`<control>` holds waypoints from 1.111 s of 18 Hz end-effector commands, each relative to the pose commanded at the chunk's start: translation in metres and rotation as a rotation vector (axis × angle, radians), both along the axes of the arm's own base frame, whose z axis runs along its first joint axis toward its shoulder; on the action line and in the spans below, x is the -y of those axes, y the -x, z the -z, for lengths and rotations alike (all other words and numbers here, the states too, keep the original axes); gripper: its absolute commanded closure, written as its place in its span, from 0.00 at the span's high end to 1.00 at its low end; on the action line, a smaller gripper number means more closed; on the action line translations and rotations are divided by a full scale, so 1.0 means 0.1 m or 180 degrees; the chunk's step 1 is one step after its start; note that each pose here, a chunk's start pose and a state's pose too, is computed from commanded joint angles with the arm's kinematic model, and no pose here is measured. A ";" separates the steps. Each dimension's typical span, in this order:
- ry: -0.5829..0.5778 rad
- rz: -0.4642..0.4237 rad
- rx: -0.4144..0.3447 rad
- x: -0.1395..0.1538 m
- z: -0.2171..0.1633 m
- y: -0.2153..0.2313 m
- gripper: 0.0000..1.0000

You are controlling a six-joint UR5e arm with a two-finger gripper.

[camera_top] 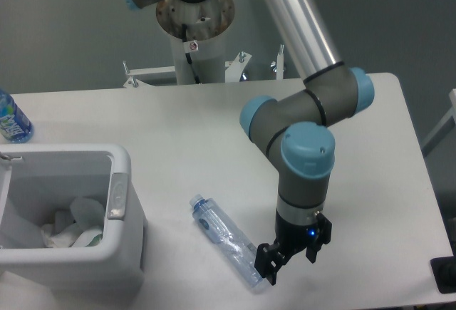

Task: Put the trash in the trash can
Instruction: 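Move the open gripper down over the clear water bottle, then close the gripper around the water bottle's middle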

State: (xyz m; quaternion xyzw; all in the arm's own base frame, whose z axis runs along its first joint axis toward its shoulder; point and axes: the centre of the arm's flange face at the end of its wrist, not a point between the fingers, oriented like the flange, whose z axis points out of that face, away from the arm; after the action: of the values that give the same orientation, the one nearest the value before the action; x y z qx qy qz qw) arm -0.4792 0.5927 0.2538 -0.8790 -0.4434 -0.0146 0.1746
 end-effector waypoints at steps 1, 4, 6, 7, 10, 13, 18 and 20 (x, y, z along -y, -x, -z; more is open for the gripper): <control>0.0013 0.0032 0.0008 -0.05 0.03 -0.06 1.00; 0.0110 0.0093 -0.0038 -0.19 0.17 -0.16 1.00; 0.0158 0.0115 -0.0022 -0.23 0.27 -0.20 1.00; 0.0183 0.0123 -0.0005 -0.23 0.32 -0.24 1.00; 0.0301 0.0188 -0.0052 -0.29 0.41 -0.35 1.00; 0.0372 0.0182 -0.0064 -0.28 0.49 -0.36 1.00; 0.0477 0.0202 -0.0048 -0.32 0.67 -0.43 1.00; 0.0518 0.0208 -0.0060 -0.32 0.70 -0.46 1.00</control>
State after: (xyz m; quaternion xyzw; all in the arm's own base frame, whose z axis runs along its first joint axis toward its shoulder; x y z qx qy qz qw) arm -0.4334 0.6243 0.1835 -0.9044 -0.4125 0.0242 0.1062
